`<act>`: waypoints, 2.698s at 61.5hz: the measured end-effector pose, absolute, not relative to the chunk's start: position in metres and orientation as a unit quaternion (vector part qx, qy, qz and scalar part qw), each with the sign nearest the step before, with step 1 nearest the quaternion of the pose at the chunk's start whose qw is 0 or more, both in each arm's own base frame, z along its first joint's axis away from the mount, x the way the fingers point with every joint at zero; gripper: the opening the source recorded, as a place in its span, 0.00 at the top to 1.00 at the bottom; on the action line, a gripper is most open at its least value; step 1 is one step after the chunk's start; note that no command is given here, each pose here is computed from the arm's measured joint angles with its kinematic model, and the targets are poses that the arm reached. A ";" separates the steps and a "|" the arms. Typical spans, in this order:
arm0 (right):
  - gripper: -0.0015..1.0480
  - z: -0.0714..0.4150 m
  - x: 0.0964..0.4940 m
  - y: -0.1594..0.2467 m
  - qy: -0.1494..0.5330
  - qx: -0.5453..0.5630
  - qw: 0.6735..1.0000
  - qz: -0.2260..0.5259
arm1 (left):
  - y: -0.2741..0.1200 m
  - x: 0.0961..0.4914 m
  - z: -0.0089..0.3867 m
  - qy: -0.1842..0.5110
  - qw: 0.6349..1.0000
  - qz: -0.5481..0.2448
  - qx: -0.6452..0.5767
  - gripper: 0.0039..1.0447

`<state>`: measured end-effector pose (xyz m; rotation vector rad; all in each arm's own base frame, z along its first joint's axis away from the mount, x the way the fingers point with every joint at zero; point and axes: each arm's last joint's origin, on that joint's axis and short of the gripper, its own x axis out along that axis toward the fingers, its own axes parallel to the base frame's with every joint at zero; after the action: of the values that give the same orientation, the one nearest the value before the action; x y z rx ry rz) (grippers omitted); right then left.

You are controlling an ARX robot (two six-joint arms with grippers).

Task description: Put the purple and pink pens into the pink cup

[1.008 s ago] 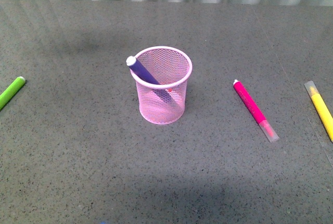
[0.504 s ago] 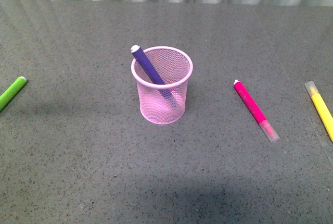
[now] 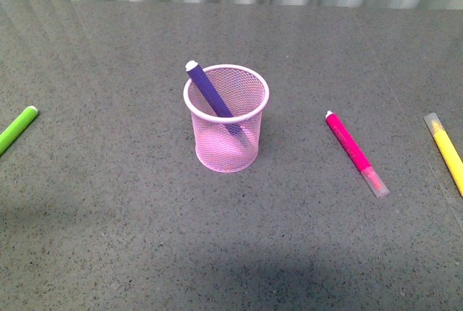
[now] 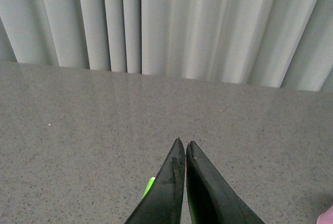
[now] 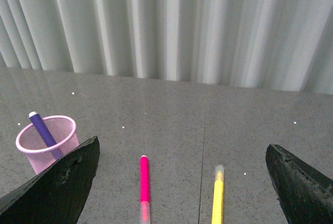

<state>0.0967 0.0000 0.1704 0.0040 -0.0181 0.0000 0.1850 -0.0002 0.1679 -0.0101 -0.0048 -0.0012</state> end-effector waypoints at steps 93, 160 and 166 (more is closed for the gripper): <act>0.07 0.170 0.097 0.000 -0.009 0.002 1.000 0.000 | 0.000 0.112 0.169 -0.004 1.000 -0.001 -0.005 0.98; 0.07 0.170 0.097 0.000 -0.009 0.002 1.000 0.000 | 0.000 0.098 0.165 0.004 1.000 0.000 -0.005 0.13; 0.07 0.170 0.097 0.000 -0.009 0.002 1.000 0.000 | 0.000 0.098 0.165 0.004 1.000 0.000 -0.004 0.08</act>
<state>0.0967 0.0000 0.1704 0.0040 -0.0177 -0.0003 0.0982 0.0000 0.1646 -0.0074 0.0086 0.0000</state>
